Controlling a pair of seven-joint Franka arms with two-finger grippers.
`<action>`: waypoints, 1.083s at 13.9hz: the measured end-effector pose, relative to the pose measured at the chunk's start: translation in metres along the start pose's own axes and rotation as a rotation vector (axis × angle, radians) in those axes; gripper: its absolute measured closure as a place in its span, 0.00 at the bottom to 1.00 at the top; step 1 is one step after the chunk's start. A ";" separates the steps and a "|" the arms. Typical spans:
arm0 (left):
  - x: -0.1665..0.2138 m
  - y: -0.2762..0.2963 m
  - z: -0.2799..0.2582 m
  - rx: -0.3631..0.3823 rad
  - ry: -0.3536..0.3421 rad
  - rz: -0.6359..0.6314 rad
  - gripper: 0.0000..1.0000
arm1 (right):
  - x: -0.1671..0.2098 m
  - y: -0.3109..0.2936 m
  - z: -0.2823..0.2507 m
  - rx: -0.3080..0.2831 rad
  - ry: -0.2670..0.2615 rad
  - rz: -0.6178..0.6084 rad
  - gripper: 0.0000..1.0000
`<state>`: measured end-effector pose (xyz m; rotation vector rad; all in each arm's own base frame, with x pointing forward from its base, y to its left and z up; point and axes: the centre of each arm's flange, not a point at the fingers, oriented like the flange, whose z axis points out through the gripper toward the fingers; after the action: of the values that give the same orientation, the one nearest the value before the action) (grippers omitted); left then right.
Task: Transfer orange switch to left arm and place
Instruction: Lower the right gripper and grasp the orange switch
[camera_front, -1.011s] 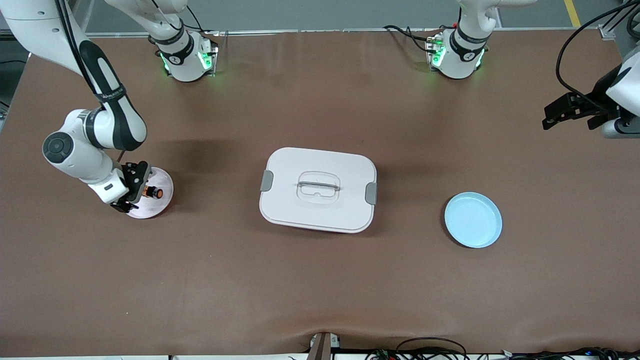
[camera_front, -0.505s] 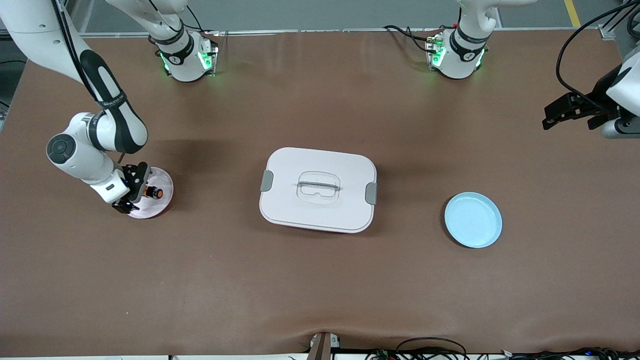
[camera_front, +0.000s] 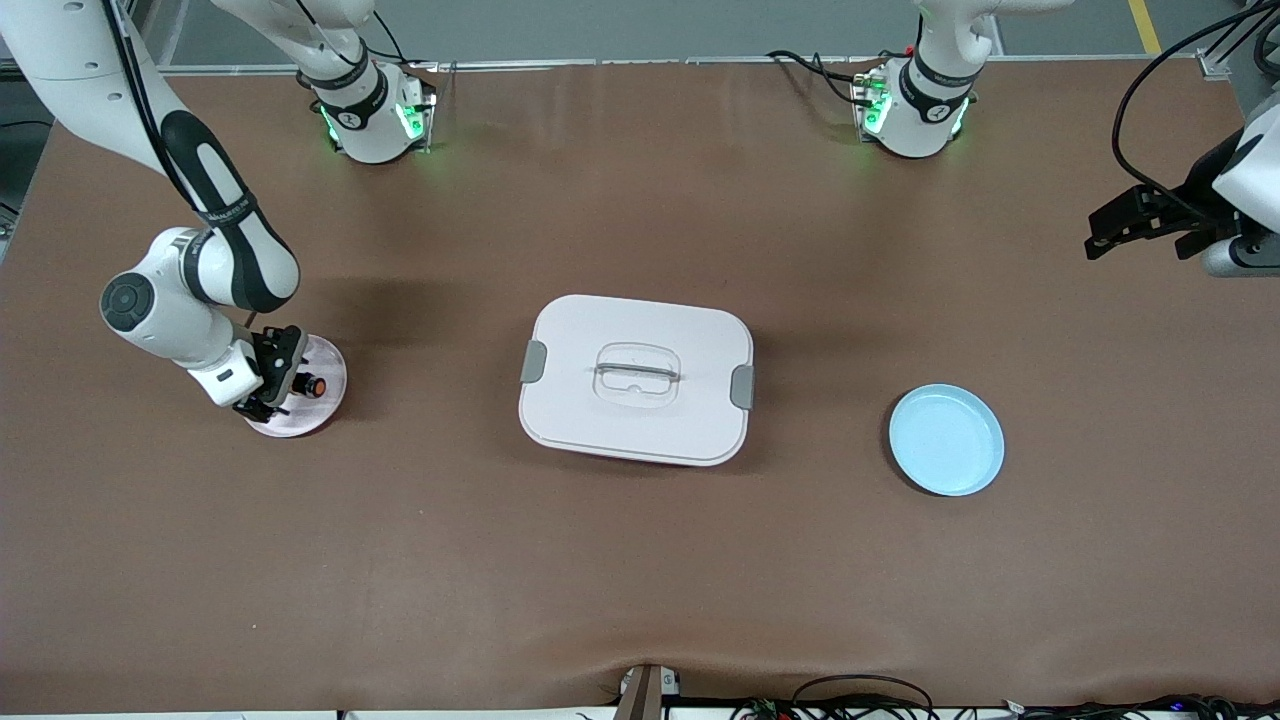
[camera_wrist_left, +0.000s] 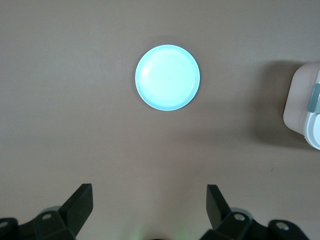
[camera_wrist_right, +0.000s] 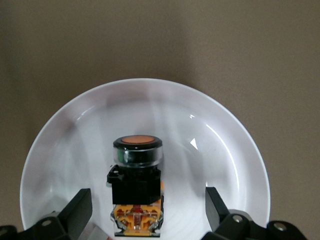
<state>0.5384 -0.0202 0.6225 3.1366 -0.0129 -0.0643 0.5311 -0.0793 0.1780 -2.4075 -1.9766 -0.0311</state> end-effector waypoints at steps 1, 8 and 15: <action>0.000 0.000 0.000 0.000 0.000 0.000 0.00 | 0.002 0.000 0.000 0.000 0.001 -0.003 0.00; 0.000 0.000 0.000 0.000 0.000 -0.001 0.00 | 0.008 -0.002 0.003 0.007 0.013 0.000 0.00; 0.000 -0.001 0.000 0.000 0.000 -0.001 0.00 | 0.007 -0.002 0.005 0.010 0.018 0.010 0.25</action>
<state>0.5385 -0.0194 0.6223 3.1366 -0.0106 -0.0646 0.5304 -0.0714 0.1736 -2.4023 -1.9531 -0.0426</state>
